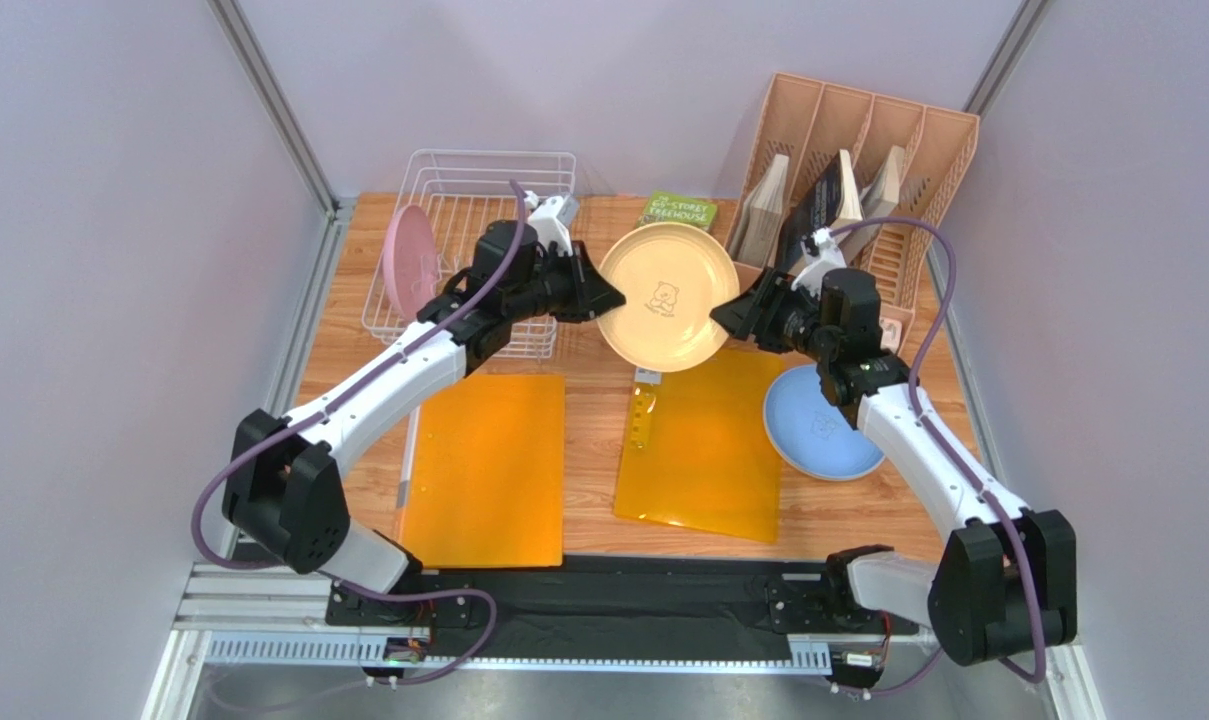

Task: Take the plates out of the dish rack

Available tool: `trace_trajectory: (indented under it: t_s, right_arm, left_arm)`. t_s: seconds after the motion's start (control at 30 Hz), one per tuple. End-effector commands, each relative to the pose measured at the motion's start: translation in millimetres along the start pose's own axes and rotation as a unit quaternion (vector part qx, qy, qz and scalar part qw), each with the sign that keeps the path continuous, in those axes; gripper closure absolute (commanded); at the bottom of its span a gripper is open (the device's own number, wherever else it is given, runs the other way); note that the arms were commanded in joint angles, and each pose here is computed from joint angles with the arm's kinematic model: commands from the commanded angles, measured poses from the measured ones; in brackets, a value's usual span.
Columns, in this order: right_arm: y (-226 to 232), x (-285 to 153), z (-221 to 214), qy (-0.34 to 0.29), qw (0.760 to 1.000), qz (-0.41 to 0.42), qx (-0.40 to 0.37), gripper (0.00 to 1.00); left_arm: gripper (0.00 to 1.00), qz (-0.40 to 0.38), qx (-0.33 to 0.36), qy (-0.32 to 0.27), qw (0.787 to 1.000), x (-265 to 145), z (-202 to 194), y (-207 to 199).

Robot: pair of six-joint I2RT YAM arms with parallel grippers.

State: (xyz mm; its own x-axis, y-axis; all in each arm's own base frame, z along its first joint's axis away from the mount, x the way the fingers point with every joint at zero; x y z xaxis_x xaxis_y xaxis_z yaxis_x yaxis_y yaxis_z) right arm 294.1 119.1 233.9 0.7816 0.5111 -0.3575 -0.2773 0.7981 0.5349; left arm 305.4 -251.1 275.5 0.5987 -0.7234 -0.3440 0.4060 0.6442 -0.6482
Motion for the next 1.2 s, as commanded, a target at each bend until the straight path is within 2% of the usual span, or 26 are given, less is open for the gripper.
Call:
trace_trajectory:
  t_s: [0.0, 0.03, 0.07, 0.1, 0.13, 0.17, 0.2, 0.23, 0.27, 0.3, 0.33, 0.37, 0.4, 0.53, 0.8, 0.9, 1.03, 1.17]
  right_arm:
    - [10, 15, 5, -0.009, 0.998, 0.06, -0.011, 0.51]
    - [12, 17, 3, -0.003, 0.997, 0.076, -0.011, 0.58]
    - [12, 19, 2, 0.002, 0.997, 0.083, -0.008, 0.77]
    - [13, 20, 3, 0.001, 0.996, 0.086, -0.01, 0.91]
    - [12, 21, 5, -0.001, 0.997, 0.076, -0.007, 1.0]
    - [8, 20, 6, -0.004, 0.998, 0.057, -0.003, 1.0]
    - [2, 17, 0, 0.012, 1.0, 0.021, 0.008, 1.0]
    - [-10, 15, 3, -0.001, 1.0, -0.026, 0.01, 1.0]
    - [-12, 7, 5, -0.011, 0.999, -0.041, 0.01, 1.0]
    - [-18, 1, 2, -0.007, 0.998, -0.062, 0.017, 1.0]
    - [-31, -6, 2, -0.019, 0.994, -0.108, 0.025, 1.0]
    - [-32, -18, 5, -0.031, 0.991, -0.128, 0.025, 1.0]
    - [-39, -27, -4, -0.013, 0.986, -0.162, 0.036, 1.0]
    - [-64, -68, -19, -0.022, 0.955, -0.285, 0.079, 1.0]
    - [-87, -124, -71, -0.045, 0.891, -0.419, 0.168, 1.0]
    - [-91, -138, -83, -0.072, 0.872, -0.447, 0.187, 1.0]
    - [-97, -151, -88, -0.099, 0.851, -0.479, 0.191, 1.0]
    - [-99, -153, -91, -0.101, 0.845, -0.489, 0.193, 1.0]
  left_arm:
    - [1.0, -0.059, -0.006, 0.007, 0.998, 12, 0, -17]
    - [1.0, -0.066, -0.01, 0.021, 0.998, 15, -5, -16]
    - [1.0, -0.077, -0.008, 0.017, 0.997, 18, -4, -18]
    - [1.0, -0.082, -0.011, 0.021, 0.996, 20, -5, -18]
    - [1.0, -0.086, -0.01, 0.027, 0.996, 22, -8, -17]
    - [1.0, -0.084, -0.01, 0.028, 0.996, 23, -9, -16]
    - [0.92, -0.081, -0.008, 0.028, 0.996, 23, -9, -15]
    - [0.66, -0.07, -0.003, 0.028, 0.997, 23, -9, -12]
    - [0.56, -0.064, 0.004, 0.027, 0.998, 23, -9, -10]
    - [0.37, -0.053, 0.02, 0.028, 0.998, 22, -9, -7]
    - [0.27, -0.026, 0.028, 0.025, 0.999, 19, -8, -2]
    - [0.22, -0.008, 0.037, 0.021, 0.999, 17, -6, 1]
    - [0.13, 0.01, 0.048, 0.016, 0.999, 15, -5, 5]
    - [0.04, 0.114, 0.118, -0.031, 0.986, -2, 10, 25]
    - [0.0, 0.272, 0.205, -0.122, 0.932, -49, 43, 44]
    - [0.0, 0.29, 0.214, -0.143, 0.922, -64, 47, 44]
    - [0.0, 0.281, 0.212, -0.156, 0.923, -73, 45, 42]
    - [0.0, 0.285, 0.212, -0.153, 0.922, -71, 43, 44]
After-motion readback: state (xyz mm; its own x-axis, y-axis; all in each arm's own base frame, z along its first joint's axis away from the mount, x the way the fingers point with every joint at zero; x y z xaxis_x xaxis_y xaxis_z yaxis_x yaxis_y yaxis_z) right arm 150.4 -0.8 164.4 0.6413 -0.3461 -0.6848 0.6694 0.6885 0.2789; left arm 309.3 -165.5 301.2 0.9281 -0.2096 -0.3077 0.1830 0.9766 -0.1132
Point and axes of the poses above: each gripper's point midway between its finger pads, its own x axis out along the fingers, its own y axis along the line the jaws close on, z = x × y, the point moved 7 cm from there along -x, back along the fingers, and after that the axes turned 6 degrees about -x, right-handed, at the moved point
